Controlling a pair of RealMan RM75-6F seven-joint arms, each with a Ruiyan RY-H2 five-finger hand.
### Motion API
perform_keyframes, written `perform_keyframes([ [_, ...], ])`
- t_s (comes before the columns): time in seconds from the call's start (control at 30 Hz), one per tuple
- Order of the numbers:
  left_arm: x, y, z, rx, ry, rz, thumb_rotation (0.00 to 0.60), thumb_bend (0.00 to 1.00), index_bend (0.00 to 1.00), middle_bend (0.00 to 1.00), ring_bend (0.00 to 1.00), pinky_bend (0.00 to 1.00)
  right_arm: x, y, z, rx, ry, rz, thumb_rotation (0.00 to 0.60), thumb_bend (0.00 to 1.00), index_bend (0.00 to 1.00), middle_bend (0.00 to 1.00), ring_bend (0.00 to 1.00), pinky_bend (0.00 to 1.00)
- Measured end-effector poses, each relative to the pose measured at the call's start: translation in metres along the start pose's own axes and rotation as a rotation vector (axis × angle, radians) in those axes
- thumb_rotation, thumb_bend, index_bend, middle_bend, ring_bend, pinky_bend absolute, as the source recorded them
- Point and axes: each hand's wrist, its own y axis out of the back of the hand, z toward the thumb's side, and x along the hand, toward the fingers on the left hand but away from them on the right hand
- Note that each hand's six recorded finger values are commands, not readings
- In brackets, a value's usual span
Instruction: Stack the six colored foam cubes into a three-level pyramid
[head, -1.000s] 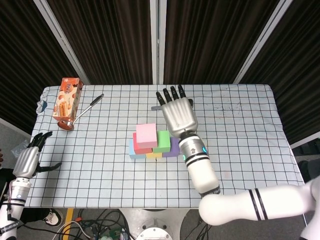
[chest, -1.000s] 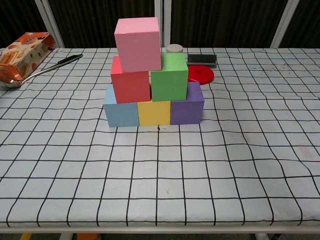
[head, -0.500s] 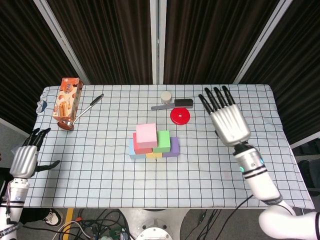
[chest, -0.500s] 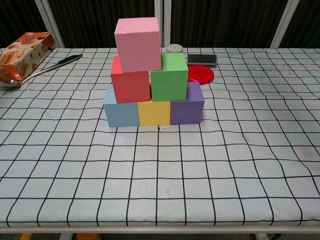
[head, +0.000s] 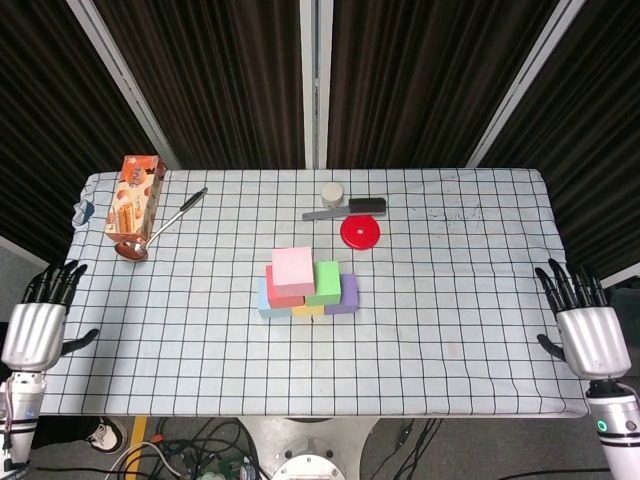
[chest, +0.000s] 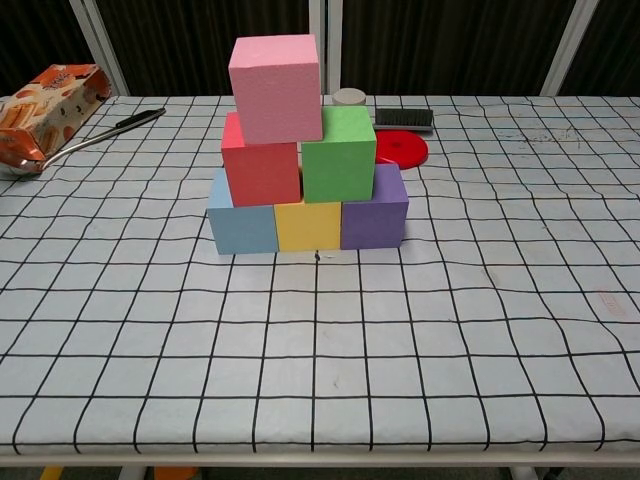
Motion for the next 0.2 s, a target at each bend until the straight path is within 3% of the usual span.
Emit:
perform_keyframes([
  [0.2, -0.011, -0.004, -0.006, 0.015, 0.021, 0.001, 0.6, 0.06, 0.09, 0.05, 0.0, 0.14, 0.01, -0.014, -0.001, -0.027, 0.018, -0.02, 0.6, 0.03, 0.0, 0.0, 0.0, 0.0],
])
